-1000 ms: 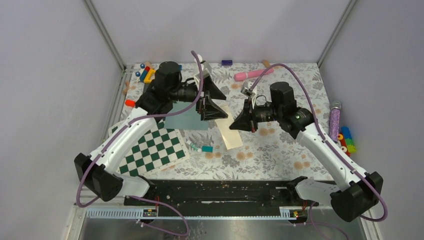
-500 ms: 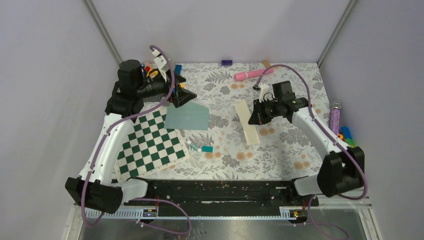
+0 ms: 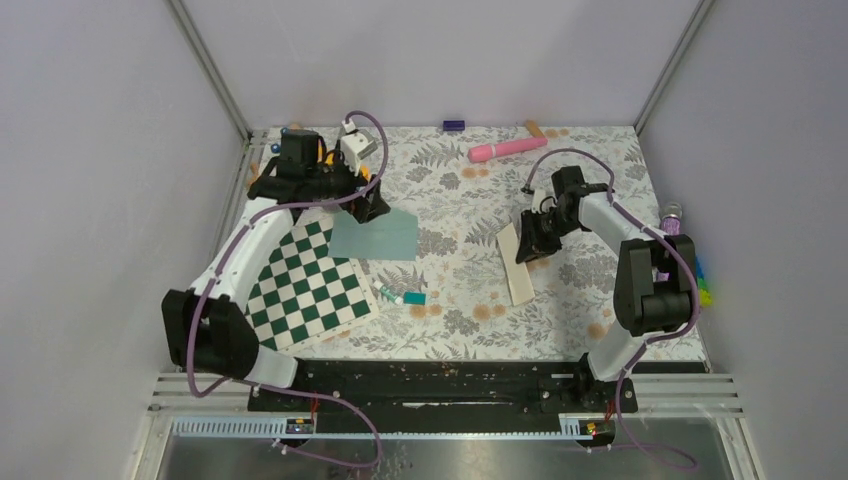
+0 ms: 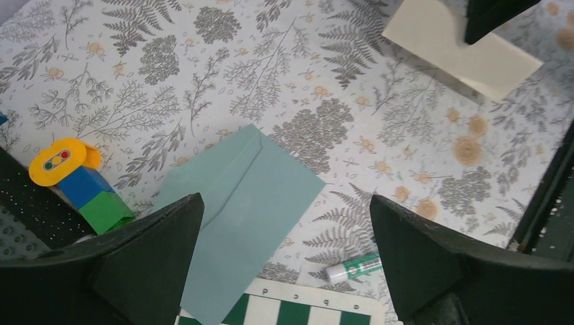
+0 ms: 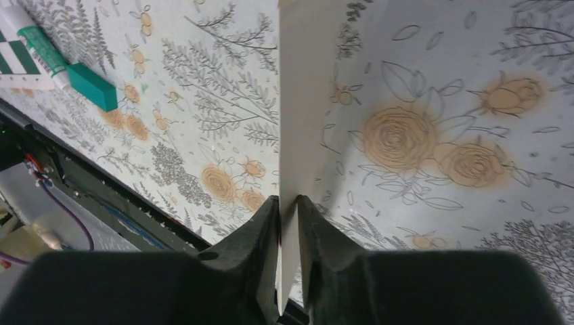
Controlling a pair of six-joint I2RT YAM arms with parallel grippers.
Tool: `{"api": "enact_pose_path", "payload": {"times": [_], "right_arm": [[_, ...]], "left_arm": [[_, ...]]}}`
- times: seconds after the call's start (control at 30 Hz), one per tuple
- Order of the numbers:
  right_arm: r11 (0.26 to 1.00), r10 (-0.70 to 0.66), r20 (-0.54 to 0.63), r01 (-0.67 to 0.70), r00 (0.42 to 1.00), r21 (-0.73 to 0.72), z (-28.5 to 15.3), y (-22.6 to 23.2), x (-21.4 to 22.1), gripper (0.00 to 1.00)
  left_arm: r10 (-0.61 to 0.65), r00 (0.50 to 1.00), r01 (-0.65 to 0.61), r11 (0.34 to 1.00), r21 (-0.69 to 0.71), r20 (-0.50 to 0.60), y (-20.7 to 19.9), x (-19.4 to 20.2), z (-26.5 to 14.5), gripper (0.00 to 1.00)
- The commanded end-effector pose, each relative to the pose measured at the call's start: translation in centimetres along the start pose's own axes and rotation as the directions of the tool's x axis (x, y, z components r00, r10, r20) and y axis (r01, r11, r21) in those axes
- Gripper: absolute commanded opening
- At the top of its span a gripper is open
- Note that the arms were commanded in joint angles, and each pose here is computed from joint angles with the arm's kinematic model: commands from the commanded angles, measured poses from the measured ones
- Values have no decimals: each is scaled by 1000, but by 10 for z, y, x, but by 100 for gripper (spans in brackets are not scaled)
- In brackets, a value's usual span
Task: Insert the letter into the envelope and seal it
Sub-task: Place the letter at the center of the board.
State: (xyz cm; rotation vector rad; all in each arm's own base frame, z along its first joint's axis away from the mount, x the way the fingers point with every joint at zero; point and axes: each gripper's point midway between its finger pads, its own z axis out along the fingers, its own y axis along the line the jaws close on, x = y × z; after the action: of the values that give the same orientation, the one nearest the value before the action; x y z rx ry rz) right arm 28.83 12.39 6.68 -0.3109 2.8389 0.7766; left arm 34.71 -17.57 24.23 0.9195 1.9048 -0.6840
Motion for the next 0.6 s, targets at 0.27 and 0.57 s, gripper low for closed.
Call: {"api": "enact_pose_path", "payload": {"times": [0.27, 0.57], "right_arm": [[965, 47, 41, -56, 998, 257, -22, -59, -9, 50], [983, -40, 171, 7, 984, 186, -51, -29, -29, 65]], "left_arm": [[192, 968, -207, 975, -82, -160, 85, 8, 67, 99], [251, 939, -279, 956, -95, -234, 115, 21, 93, 99]]}}
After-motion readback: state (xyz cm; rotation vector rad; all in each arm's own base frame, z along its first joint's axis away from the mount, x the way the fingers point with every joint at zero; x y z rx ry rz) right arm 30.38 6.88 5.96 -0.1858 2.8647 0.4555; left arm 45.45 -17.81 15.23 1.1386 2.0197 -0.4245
